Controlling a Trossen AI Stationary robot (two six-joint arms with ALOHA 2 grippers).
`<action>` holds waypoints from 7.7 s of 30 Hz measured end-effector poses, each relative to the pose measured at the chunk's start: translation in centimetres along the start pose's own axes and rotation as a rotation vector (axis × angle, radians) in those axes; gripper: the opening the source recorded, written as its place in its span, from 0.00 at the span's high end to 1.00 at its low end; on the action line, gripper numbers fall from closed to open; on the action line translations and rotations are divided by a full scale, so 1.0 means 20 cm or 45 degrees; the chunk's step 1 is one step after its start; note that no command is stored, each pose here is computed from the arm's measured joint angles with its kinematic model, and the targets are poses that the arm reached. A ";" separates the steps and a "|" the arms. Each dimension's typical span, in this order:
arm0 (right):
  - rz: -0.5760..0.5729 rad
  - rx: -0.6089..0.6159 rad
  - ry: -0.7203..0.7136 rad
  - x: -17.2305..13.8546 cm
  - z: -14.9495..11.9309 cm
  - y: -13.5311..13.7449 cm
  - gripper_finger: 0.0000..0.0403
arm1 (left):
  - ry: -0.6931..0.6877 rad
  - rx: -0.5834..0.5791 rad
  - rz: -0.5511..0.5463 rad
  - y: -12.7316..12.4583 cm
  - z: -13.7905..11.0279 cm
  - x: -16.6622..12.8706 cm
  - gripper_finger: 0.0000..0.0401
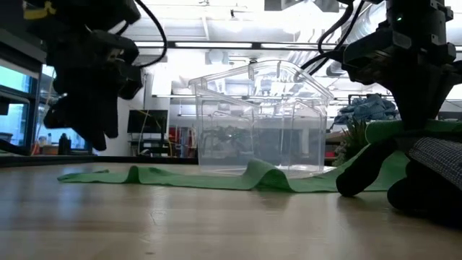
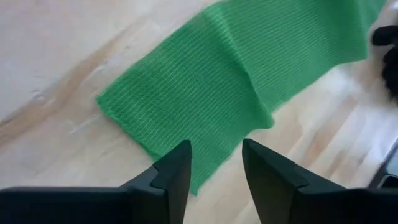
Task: Roll bandage
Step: Move the green bandage to the center of the table, then move the transparent bin to the top middle of the table, then roll the green bandage
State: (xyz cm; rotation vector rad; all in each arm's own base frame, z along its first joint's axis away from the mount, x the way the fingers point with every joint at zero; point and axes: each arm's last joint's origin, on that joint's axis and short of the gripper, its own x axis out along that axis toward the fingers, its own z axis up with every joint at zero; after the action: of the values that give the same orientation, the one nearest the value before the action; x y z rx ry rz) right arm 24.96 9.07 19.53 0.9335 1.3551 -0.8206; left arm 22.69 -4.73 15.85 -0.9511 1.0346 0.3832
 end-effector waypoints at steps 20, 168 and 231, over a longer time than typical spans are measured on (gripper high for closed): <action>-0.103 0.088 0.028 0.00 -0.01 -0.04 1.00 | 0.201 -0.084 0.303 0.11 -0.07 0.05 1.00; 0.254 -0.015 0.211 0.11 0.10 -0.22 1.00 | -0.139 -0.230 0.134 0.03 0.01 -0.15 0.94; 0.589 0.052 -0.111 0.07 0.07 -0.17 1.00 | -0.007 -0.019 0.172 -0.02 -0.08 0.13 0.95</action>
State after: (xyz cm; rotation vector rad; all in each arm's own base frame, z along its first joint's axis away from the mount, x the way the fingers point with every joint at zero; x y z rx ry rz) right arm 22.62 6.39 17.77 1.1723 0.9937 -0.5269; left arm 23.41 -6.65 13.62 -0.8954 1.0953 0.5064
